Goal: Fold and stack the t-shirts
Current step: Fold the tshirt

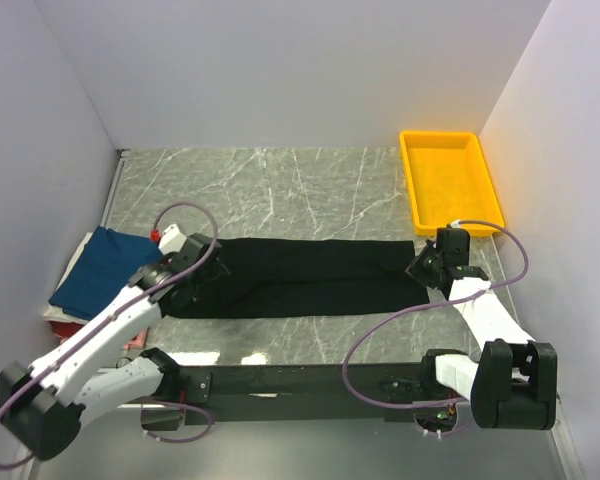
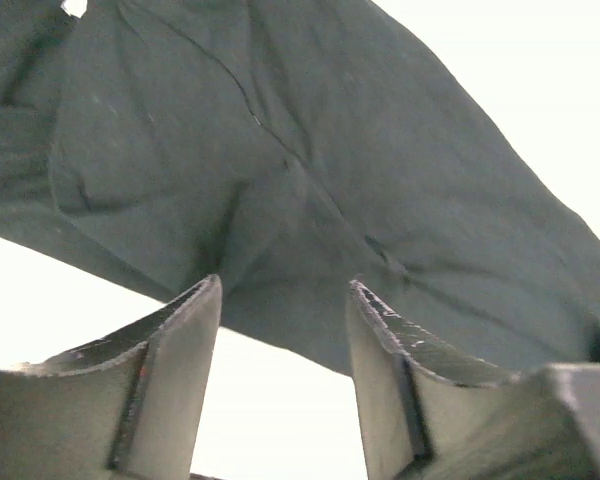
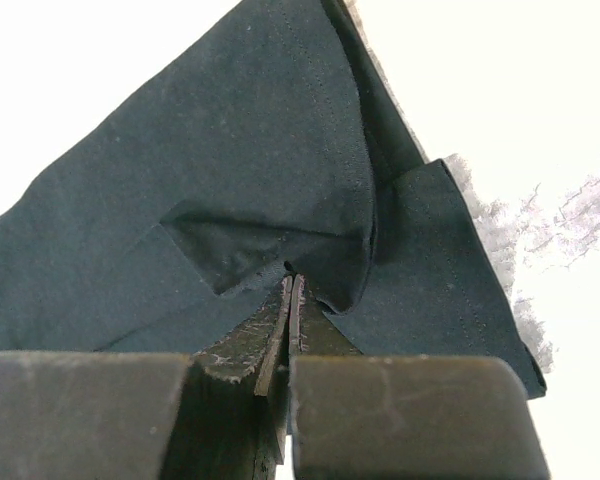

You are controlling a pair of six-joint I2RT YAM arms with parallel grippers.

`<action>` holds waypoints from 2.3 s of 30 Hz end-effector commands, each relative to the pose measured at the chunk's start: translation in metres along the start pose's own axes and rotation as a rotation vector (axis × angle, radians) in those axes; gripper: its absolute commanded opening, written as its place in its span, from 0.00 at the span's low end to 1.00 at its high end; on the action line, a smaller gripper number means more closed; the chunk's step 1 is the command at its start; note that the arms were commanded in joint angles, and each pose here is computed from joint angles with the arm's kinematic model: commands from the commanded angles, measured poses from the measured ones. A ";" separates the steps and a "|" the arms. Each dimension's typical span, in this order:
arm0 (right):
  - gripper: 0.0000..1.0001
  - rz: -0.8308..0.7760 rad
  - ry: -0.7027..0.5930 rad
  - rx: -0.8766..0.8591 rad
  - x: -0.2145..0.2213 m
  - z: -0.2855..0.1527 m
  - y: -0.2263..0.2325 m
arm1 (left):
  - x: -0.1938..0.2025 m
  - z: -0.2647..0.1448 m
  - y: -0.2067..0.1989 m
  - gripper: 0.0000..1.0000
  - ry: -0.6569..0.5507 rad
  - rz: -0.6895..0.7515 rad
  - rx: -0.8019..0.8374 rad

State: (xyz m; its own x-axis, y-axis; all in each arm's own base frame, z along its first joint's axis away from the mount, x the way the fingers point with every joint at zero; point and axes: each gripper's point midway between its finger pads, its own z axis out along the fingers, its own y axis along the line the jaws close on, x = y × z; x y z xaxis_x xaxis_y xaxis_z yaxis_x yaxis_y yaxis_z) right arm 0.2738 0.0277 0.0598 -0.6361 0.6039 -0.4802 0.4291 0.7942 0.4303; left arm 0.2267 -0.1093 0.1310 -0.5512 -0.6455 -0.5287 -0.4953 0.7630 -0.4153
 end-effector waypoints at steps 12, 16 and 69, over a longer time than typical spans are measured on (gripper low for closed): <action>0.00 -0.011 -0.017 -0.030 -0.008 0.001 0.009 | -0.015 0.054 -0.002 0.59 -0.021 0.142 -0.179; 0.00 -0.011 -0.014 -0.032 -0.007 0.001 0.009 | -0.020 0.066 0.000 0.58 -0.030 0.170 -0.192; 0.11 0.102 -0.032 0.113 -0.007 -0.006 -0.030 | 0.099 0.036 0.043 0.03 0.342 0.095 0.014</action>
State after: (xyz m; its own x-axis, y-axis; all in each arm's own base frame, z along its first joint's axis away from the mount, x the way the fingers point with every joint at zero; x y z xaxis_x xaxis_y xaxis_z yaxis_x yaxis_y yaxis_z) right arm 0.2670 0.0085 0.0559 -0.5955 0.6477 -0.4753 0.5151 0.7618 0.3929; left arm 0.1793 -0.1379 0.0341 -0.8128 -0.4978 -0.3025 -0.3894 0.8505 -0.3535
